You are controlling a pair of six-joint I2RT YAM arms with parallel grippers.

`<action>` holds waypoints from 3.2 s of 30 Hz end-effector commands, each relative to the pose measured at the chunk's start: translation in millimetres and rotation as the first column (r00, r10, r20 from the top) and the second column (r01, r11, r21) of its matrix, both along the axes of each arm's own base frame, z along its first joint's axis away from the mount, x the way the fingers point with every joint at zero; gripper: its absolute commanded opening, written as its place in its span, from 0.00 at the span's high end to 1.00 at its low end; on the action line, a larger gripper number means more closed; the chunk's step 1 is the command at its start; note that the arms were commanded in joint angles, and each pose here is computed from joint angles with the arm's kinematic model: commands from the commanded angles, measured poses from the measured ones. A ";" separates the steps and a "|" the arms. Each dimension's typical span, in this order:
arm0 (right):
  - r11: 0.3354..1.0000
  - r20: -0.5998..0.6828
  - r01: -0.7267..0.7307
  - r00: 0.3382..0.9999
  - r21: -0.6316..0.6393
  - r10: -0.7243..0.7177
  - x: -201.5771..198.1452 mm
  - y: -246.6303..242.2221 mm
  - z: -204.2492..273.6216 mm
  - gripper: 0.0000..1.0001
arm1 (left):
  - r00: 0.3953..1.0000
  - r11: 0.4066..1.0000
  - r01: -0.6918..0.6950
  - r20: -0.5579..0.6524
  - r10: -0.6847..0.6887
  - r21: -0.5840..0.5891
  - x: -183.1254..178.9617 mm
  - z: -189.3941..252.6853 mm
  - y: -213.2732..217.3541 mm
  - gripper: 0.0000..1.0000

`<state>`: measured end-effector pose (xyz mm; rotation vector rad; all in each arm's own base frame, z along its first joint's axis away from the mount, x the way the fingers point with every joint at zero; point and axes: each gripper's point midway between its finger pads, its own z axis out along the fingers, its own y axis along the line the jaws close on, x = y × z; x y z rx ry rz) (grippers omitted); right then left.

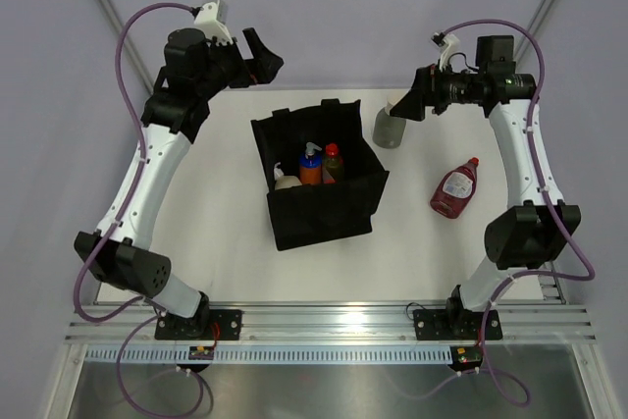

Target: Place the personal care products into the canvas bag

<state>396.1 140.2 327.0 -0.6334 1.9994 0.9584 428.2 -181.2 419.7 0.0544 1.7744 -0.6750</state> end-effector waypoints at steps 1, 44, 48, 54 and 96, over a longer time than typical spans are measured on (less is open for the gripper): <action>0.989 0.130 -0.143 0.981 -0.037 0.147 -2.3 5.1 6.0 0.01 | 0.979 0.982 0.188 0.070 -0.189 0.025 -5.9 8.2 -19.3 0.04; 0.890 -0.001 -0.199 0.976 -0.409 0.218 137.6 118.2 -203.4 0.01 | 0.981 0.982 0.186 -0.050 -0.188 -0.040 -77.2 -62.6 -4.4 0.01; 0.898 -0.061 -0.182 0.983 -0.401 0.172 137.6 118.5 -224.6 0.01 | 0.980 0.980 0.193 -0.048 -0.195 -0.053 -78.6 -62.5 -5.9 0.01; 0.903 -0.113 -0.200 0.979 -0.380 0.170 130.4 126.4 -245.2 0.00 | 0.979 0.979 0.196 -0.037 -0.199 -0.063 -80.4 -58.5 -6.5 0.01; 0.964 0.159 -0.132 0.983 0.230 0.097 87.7 82.0 66.7 1.00 | 0.879 0.883 0.438 0.125 -0.460 0.169 -83.5 -10.3 -104.5 0.01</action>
